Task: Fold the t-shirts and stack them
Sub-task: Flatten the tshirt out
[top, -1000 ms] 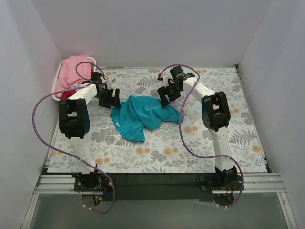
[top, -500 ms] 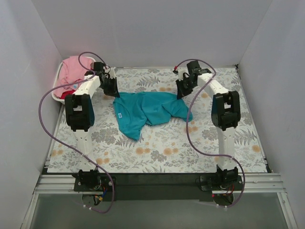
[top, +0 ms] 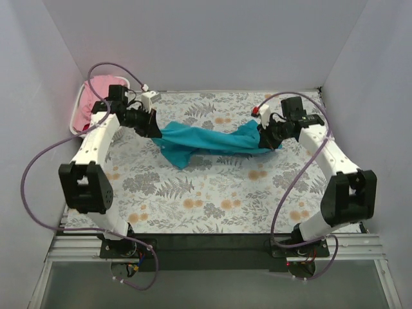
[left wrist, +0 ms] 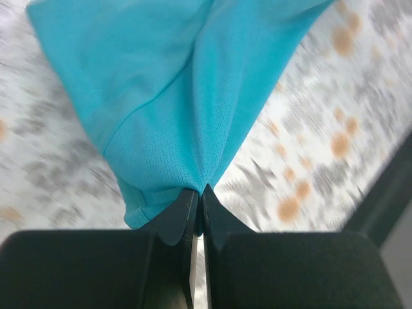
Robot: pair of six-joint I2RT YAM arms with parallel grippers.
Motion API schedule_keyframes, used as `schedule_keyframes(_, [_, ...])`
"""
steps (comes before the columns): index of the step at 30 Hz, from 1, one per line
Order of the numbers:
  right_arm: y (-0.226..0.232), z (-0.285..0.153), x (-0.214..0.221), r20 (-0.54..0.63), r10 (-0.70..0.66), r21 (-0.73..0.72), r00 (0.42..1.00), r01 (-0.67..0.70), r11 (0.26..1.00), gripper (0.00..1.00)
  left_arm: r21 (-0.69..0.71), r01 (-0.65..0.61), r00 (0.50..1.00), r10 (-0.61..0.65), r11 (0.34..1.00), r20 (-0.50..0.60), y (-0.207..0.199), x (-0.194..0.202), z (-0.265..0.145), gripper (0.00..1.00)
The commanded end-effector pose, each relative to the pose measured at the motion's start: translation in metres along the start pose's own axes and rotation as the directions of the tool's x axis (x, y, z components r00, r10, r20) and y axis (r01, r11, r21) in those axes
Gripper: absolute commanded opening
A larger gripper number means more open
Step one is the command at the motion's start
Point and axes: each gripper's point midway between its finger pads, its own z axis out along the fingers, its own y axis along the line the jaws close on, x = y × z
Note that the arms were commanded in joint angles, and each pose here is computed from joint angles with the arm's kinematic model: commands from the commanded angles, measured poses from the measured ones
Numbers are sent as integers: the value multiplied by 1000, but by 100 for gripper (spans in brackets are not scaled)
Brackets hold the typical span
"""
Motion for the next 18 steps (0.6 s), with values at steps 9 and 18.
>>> schedule_keyframes(9, [62, -41, 131, -163, -239, -60, 957, 232, 971, 97, 208, -346, 888, 391, 915, -243, -116, 179, -57, 61])
schedule_keyframes(18, [14, -16, 92, -174, 68, -8, 982, -70, 997, 80, 11, -139, 989, 139, 990, -48, -75, 81, -20, 60])
